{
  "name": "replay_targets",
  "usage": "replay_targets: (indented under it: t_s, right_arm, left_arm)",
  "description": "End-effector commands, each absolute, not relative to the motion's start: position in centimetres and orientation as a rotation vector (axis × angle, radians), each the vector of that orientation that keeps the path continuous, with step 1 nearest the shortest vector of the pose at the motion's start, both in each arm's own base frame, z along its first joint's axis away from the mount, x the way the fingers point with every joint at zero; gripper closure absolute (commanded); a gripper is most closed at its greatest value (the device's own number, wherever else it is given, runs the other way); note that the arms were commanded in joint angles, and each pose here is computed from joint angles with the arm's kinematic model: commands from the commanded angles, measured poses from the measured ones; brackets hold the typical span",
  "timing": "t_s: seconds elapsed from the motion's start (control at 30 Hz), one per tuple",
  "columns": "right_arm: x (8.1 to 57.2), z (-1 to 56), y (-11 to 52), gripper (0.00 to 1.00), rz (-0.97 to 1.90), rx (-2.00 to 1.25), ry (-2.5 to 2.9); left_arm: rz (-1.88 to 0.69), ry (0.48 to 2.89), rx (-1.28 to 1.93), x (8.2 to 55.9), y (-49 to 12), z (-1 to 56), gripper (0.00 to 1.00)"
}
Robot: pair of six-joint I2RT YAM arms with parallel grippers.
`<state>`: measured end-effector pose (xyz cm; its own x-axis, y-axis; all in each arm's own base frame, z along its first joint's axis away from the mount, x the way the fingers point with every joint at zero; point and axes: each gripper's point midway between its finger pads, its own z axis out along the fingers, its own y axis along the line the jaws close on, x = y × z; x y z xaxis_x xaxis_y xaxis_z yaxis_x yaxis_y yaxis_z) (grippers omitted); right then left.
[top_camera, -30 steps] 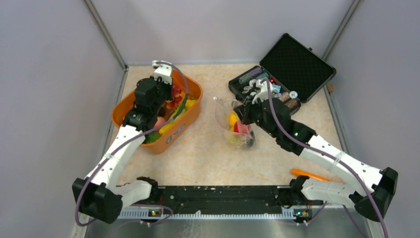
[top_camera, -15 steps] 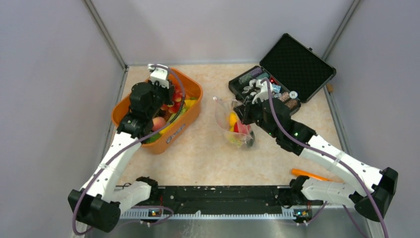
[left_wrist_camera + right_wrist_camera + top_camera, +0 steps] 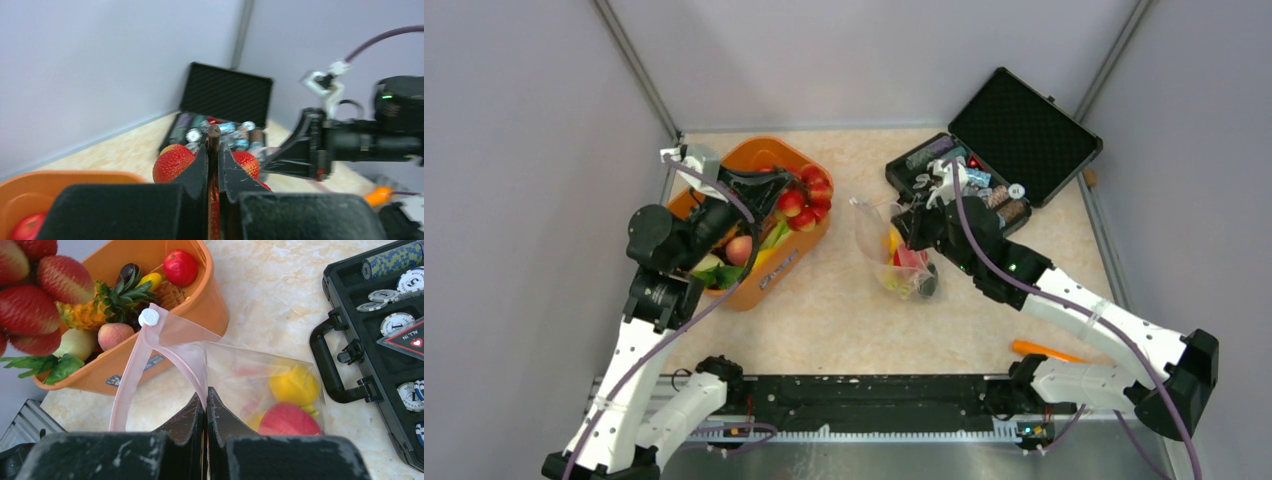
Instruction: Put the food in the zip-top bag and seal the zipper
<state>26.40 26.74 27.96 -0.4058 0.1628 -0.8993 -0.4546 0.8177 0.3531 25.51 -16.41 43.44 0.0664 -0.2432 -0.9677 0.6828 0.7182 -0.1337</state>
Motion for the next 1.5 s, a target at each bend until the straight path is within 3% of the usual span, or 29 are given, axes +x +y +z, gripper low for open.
replay_targets:
  t_s: [0.0, 0.3, 0.8, 1.3, 1.47]
  right_arm:
    - [26.6, 30.0, 27.2, 0.99, 0.724, -0.188, 1.813]
    - [26.6, 30.0, 27.5, 0.99, 0.744, -0.181, 1.812]
    - [26.7, 30.1, 27.4, 0.99, 0.742, -0.173, 1.807]
    - [26.6, 31.5, 26.8, 0.99, 0.748, -0.146, 1.775]
    - [26.5, 31.6, 26.7, 0.99, 0.741, -0.149, 1.779]
  left_arm:
    - [-0.991, 1.167, 0.472, 21.1, -18.6, 46.8, 1.0]
    - [-1.316, 1.042, 0.525, 18.3, -21.1, 48.1, 1.0]
    - [-1.52, 1.203, 0.364, 21.9, -26.2, 45.6, 1.0]
    - [-1.424, 1.383, 0.157, 26.2, -26.5, 39.4, 1.0]
    - [-1.226, 1.509, 0.19, 27.5, -26.5, 38.3, 1.0]
